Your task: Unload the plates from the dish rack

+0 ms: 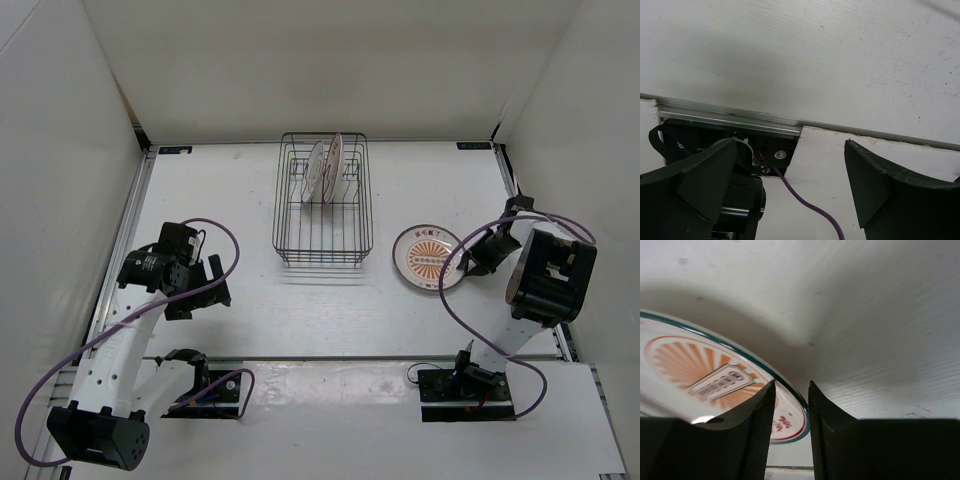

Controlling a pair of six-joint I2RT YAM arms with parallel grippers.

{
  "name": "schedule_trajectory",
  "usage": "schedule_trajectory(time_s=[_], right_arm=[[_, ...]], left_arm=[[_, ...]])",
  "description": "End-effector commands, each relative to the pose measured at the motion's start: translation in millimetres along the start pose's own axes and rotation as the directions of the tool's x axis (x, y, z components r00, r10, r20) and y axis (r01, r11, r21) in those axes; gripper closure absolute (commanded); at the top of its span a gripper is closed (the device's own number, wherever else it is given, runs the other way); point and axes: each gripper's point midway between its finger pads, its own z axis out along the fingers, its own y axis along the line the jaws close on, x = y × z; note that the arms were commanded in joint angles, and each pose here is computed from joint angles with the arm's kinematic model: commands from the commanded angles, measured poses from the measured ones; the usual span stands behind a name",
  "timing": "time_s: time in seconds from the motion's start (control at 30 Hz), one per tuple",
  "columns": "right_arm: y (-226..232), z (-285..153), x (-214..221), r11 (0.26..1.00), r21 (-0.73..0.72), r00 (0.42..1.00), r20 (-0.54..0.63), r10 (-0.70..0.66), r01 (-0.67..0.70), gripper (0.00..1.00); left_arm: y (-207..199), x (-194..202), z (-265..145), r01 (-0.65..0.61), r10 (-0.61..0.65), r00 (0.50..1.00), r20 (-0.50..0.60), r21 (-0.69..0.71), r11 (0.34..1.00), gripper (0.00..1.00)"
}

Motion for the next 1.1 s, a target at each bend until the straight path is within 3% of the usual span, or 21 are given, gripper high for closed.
schedule_trajectory(time_s=[0.0,0.27,0.53,0.57,0.67,0.7,0.77,0.87,0.93,0.97,1.03,1.07], right_arm=[[-34.2,7.8,23.6,0.988,0.151,0.996,-0.087,-0.009,0.022,0.64],[-40.2,9.7,29.3,0.986,0.166,0.995,-0.096,-0.012,0.028,0.64],[-7.3,-38.1,-20.7,0.988,0.136,0.997,0.031,-0.072,0.067,0.64],[-2.4,-47.5,-28.5,0.989,0.134,0.996,0.051,-0.077,0.069,0.62],[13.7,-62.8,-40.9,0.993,0.086,0.992,0.091,-0.083,0.075,0.37],[21.3,-65.7,-43.4,0.995,0.055,0.991,0.101,-0.088,0.083,0.37],[52.4,-82.8,-52.1,0.993,-0.069,0.987,0.131,-0.090,0.100,0.37],[118.7,-125.3,-80.7,0.938,-0.286,0.946,0.308,-0.101,0.194,0.40],[157.2,-142.8,-86.2,0.905,-0.337,0.919,0.375,-0.123,0.258,0.41],[185.7,-176.4,-98.9,0.873,-0.374,0.882,0.454,-0.122,0.314,0.41],[226.2,-169.8,-91.3,0.842,-0.420,0.891,0.430,-0.144,0.339,0.42],[257.3,-207.3,-99.6,0.794,-0.456,0.850,0.509,-0.137,0.401,0.42]], left_arm=[[0.1,0.3,0.2,-0.010,0.010,1.000,0.004,0.001,1.000,0.00],[0.6,2.0,0.4,-0.002,0.002,1.000,-0.005,-0.005,1.000,0.00],[0.5,2.9,2.5,0.002,-0.002,1.000,-0.012,-0.006,1.000,0.00],[0.7,2.8,3.1,0.004,-0.004,1.000,-0.010,-0.007,1.000,0.00],[0.8,2.8,4.1,0.004,-0.004,1.000,-0.012,-0.006,1.000,0.00],[0.2,1.8,3.5,0.004,-0.004,1.000,-0.008,-0.004,1.000,0.00],[0.7,3.3,3.3,0.004,-0.004,1.000,-0.010,-0.005,1.000,0.00],[0.7,2.8,2.3,0.004,-0.004,1.000,-0.010,-0.006,1.000,0.00],[0.8,2.8,3.1,0.002,-0.002,1.000,-0.010,-0.006,1.000,0.00],[1.1,2.7,3.7,0.002,-0.002,1.000,-0.011,-0.008,1.000,0.00],[0.8,2.5,4.9,-0.001,0.001,1.000,-0.013,-0.007,1.000,0.00],[1.6,2.2,5.8,-0.003,0.002,1.000,-0.011,-0.011,1.000,0.00]])
